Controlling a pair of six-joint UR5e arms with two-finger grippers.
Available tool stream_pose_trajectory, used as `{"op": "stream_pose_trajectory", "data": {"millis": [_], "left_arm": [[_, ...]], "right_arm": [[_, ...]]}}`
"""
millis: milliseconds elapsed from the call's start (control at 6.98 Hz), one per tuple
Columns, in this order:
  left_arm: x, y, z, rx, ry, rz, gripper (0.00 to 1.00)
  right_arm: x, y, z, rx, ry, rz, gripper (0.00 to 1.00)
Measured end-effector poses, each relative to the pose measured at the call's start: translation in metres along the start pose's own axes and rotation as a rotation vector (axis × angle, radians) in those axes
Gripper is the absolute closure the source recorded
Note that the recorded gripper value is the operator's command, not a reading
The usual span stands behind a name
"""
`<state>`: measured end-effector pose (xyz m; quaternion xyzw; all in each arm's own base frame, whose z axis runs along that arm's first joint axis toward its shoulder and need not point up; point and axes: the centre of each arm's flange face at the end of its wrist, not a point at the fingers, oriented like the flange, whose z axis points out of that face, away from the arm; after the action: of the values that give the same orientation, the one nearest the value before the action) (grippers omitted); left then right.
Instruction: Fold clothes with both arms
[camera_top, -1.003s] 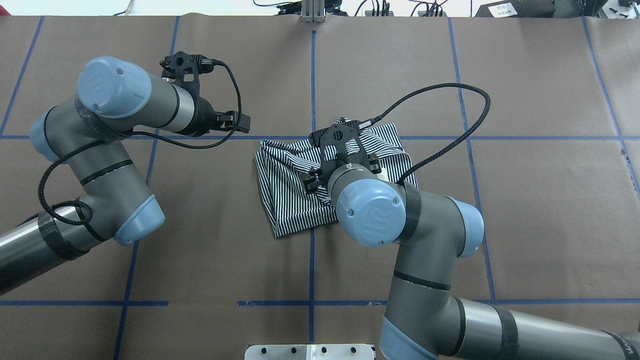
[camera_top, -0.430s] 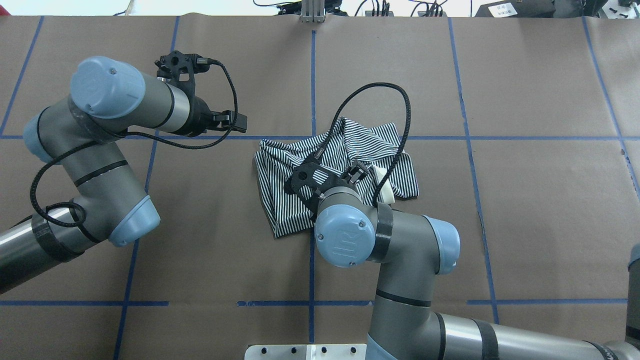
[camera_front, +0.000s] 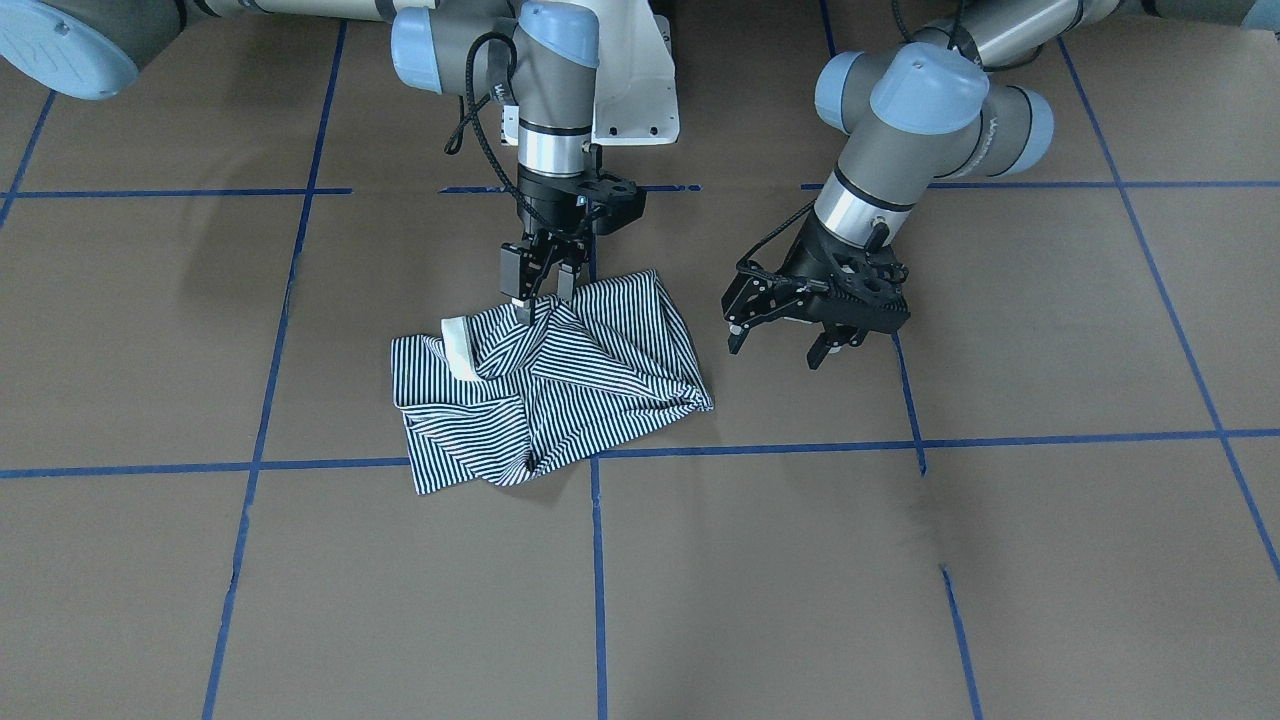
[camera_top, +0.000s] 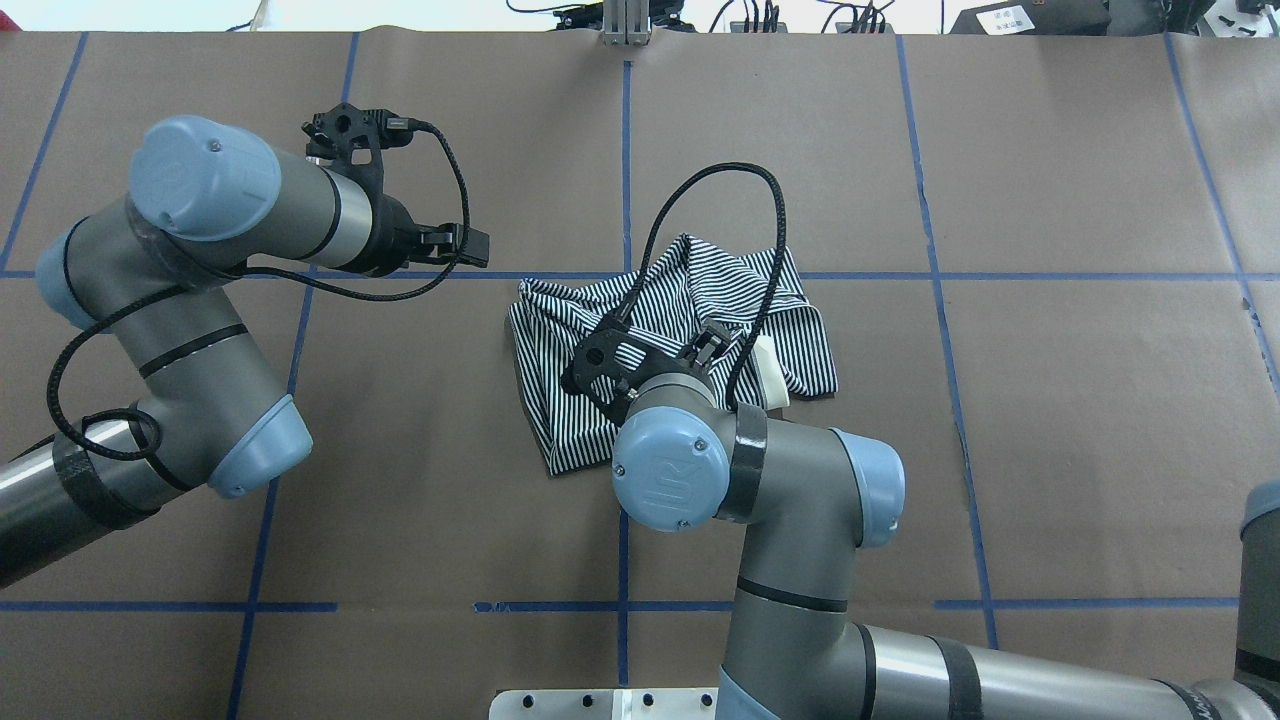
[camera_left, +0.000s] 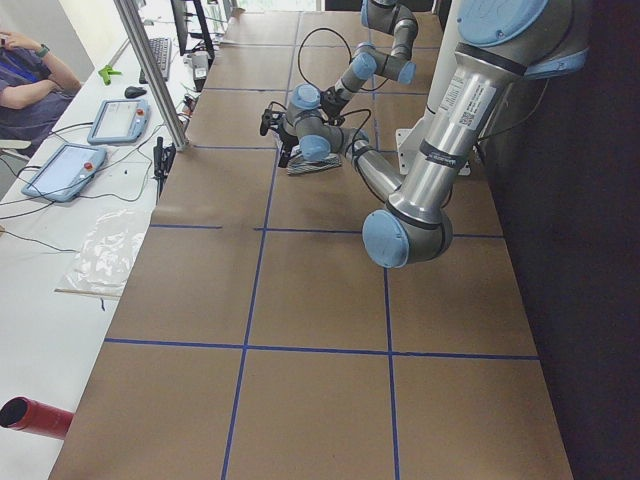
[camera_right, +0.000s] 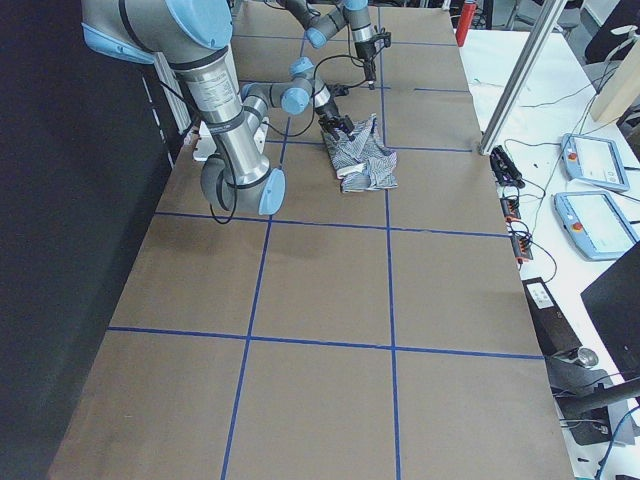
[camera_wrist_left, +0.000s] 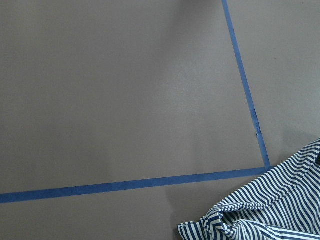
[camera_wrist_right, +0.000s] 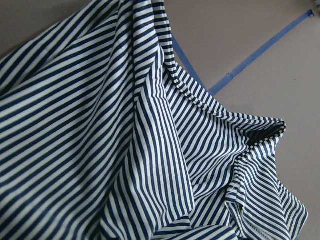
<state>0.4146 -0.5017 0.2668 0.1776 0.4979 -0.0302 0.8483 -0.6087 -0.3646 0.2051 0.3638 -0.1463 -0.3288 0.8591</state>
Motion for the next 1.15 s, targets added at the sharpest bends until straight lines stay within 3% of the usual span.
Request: {"op": "stream_pose_trajectory", "data": {"millis": [860,1003,1146], "left_arm": [[0.000,0.001,0.000,-0.001,0.001,-0.002,0.00],[0.000,0.001,0.000,-0.001,0.002,-0.002,0.00],[0.001,0.001,0.000,-0.001,0.002,-0.002,0.00]], "right_arm": [[-0.018,-0.005,0.010,-0.023,0.000,-0.012,0.18],[-0.021,-0.004,0.011,-0.026,-0.001,-0.015,0.27],[-0.023,-0.003,0.011,-0.030,-0.001,-0.018,0.54]]}}
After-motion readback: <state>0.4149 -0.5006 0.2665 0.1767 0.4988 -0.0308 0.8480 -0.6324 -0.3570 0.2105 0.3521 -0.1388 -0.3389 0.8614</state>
